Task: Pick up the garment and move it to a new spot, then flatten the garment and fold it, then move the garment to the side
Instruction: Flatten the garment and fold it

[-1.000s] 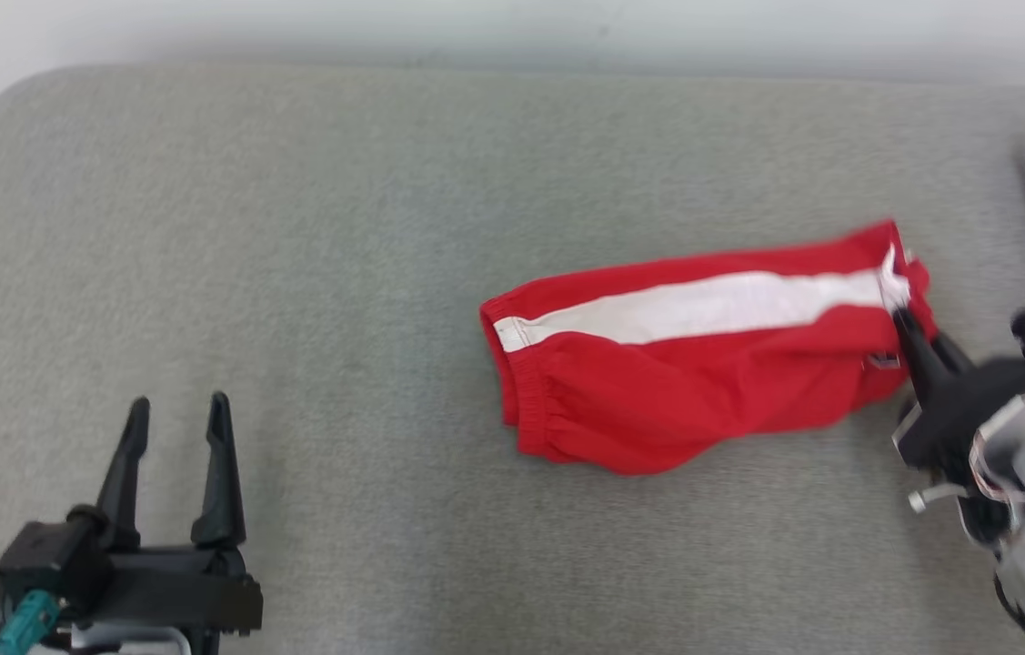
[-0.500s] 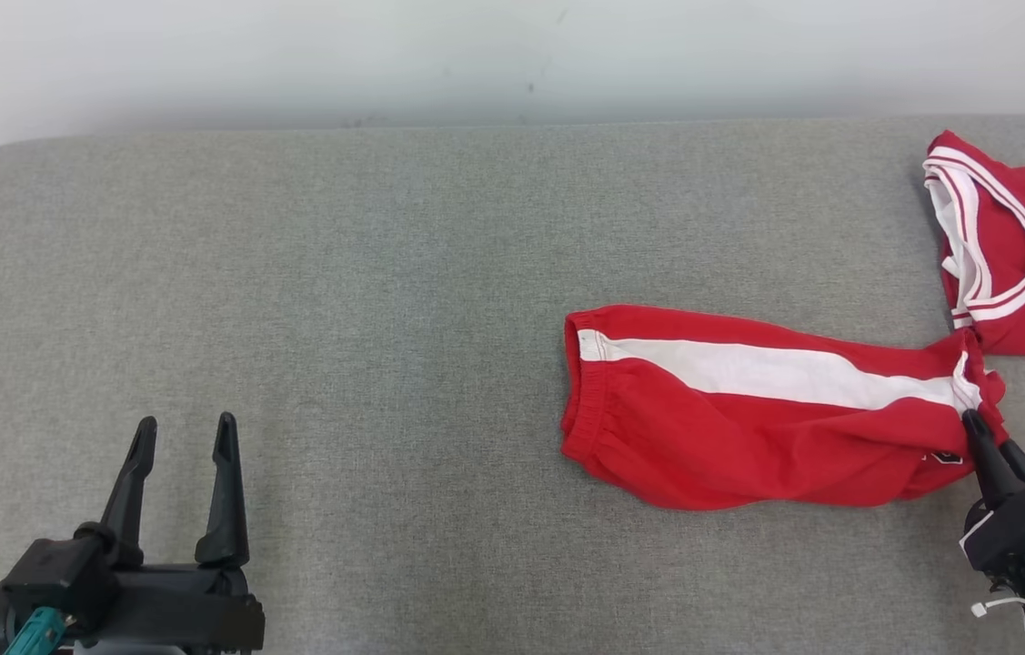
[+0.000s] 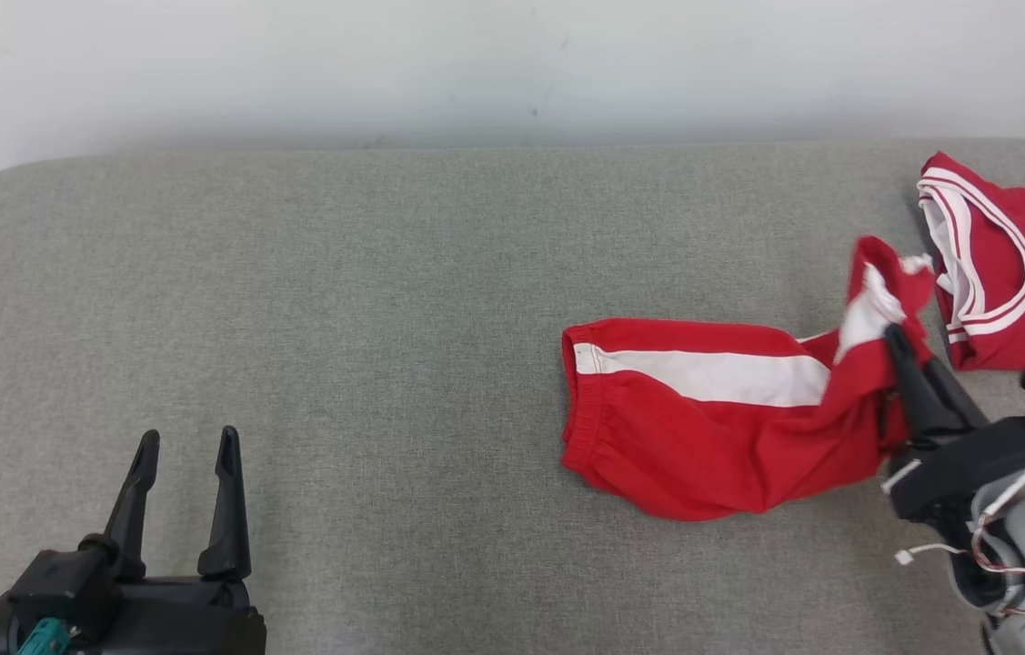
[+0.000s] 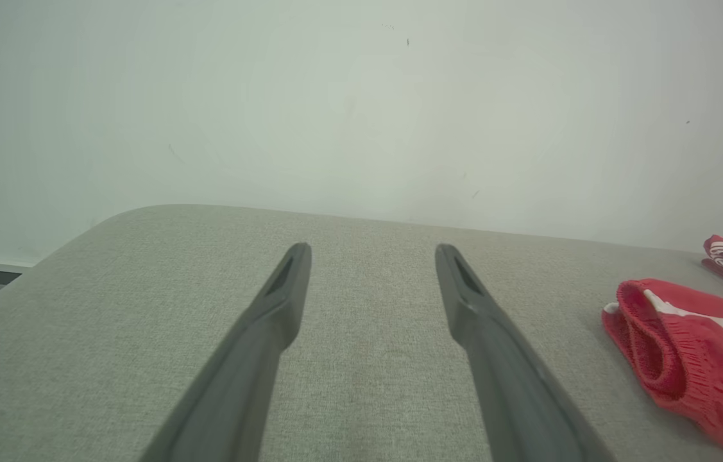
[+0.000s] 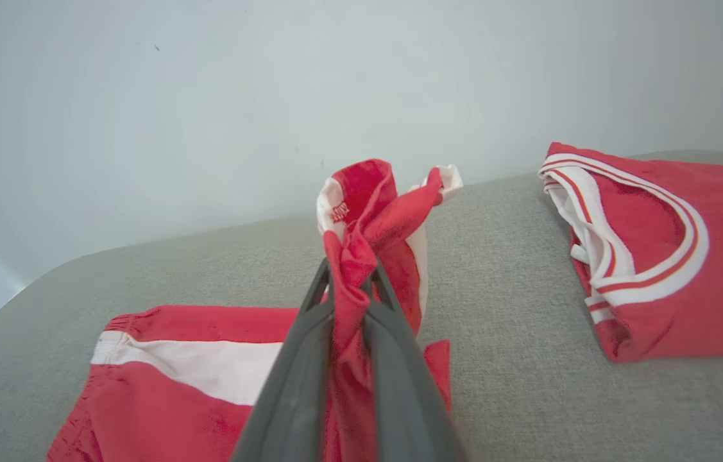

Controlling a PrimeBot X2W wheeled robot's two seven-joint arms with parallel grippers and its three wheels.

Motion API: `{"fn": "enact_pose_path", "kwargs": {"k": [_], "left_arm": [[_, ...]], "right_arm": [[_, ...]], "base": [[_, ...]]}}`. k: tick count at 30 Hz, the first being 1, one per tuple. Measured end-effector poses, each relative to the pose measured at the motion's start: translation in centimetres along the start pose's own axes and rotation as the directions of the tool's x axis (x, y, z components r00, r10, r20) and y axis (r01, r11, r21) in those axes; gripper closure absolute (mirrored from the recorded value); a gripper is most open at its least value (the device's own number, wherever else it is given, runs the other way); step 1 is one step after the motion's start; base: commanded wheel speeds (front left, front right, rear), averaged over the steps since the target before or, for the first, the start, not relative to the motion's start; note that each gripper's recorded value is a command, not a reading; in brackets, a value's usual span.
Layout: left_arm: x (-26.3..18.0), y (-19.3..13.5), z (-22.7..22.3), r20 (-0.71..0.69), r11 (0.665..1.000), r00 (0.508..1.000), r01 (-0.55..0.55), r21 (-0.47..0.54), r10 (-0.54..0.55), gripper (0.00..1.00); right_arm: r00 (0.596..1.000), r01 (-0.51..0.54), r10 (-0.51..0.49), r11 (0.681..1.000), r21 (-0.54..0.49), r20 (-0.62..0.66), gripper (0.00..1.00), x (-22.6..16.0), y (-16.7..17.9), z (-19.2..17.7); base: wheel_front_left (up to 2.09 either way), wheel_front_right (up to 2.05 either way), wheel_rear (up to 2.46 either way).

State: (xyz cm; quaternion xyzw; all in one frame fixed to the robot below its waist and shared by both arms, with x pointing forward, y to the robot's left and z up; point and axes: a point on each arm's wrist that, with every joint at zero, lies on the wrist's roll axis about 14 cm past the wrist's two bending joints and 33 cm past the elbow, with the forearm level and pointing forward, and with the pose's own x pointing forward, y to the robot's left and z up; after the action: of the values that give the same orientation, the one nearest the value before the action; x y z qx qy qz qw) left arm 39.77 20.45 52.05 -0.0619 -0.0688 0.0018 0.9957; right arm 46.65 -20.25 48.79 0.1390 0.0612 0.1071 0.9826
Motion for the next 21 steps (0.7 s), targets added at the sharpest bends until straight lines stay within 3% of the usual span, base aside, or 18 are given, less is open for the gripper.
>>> {"fn": "enact_pose_path", "kwargs": {"k": [9,21], "left_arm": [[-0.5,0.5,0.4,0.009,1.0,1.0,-0.02,-0.001,0.02,0.0],[-0.8,1.5,0.3,0.003,0.999,0.999,-0.052,-0.008,0.052,0.0]], "right_arm": [[0.973,-0.225,0.226,0.974,-0.02,0.044,1.0,1.5,8.8,0.6],[0.923,-0.373,0.374,0.927,0.033,-0.09,1.0,1.8,16.5,-5.4]], "base": [[0.0,0.0,0.0],[0.0,0.0,0.0]]}}
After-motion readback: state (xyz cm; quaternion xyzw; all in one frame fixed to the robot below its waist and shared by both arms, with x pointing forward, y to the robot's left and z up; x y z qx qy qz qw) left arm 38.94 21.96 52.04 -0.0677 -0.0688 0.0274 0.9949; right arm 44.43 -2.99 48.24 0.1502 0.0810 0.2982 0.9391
